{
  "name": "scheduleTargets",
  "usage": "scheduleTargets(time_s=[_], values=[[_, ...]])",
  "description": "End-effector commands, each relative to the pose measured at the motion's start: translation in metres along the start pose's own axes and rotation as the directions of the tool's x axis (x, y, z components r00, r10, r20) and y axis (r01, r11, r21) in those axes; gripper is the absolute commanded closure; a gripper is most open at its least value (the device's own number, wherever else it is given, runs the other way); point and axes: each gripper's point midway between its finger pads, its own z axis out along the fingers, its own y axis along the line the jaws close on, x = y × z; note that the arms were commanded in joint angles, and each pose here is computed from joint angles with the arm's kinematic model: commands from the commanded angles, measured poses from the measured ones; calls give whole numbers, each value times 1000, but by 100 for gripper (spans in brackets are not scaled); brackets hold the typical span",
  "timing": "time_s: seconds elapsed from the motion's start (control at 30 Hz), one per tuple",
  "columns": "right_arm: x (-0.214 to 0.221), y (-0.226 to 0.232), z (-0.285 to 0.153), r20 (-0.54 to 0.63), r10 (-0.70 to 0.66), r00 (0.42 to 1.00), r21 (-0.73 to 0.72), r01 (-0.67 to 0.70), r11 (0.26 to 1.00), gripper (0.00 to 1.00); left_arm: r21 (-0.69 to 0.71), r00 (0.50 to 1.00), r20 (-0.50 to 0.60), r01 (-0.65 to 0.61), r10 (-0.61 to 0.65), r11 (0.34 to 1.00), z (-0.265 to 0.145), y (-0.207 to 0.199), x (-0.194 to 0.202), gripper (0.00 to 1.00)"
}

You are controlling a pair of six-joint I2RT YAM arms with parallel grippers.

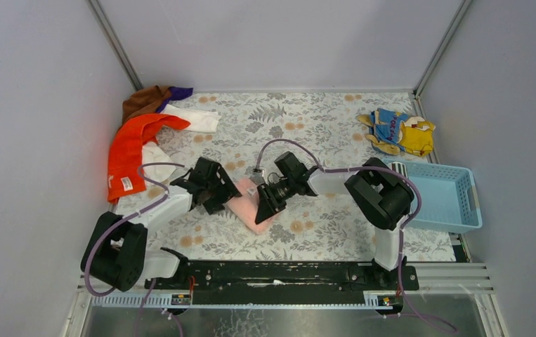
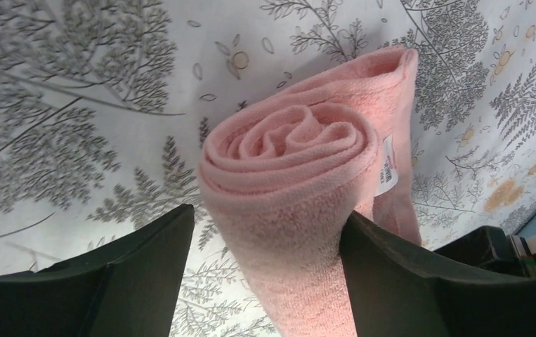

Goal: Roll the towels
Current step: Roll the towel at the center of the board.

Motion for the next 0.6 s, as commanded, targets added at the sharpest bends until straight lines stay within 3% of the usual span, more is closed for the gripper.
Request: scheduleTargets(time_s=[0.0, 0.1, 0.27, 0.53, 0.57], values=[[37, -29, -8, -40, 101, 994, 236, -89, 968, 62, -92, 999, -36, -30, 27, 995, 22, 29, 11, 30], [23, -25, -23, 2, 3, 1000, 350, -3, 937, 49, -114, 996, -80, -33, 24, 993, 30, 41, 23, 32], [1, -13, -46, 15, -197, 980, 586, 151, 796, 32, -122, 996, -87, -35, 25, 992, 30, 48, 28, 35], [-27, 34, -57, -96, -530, 843, 786, 391, 479, 19, -132, 997, -73, -40, 31, 990, 27, 48, 25, 35], [-28, 37, -54, -112, -555, 825, 794, 410, 449, 12, -132, 997, -76, -40, 30, 990, 27, 49, 25, 35]])
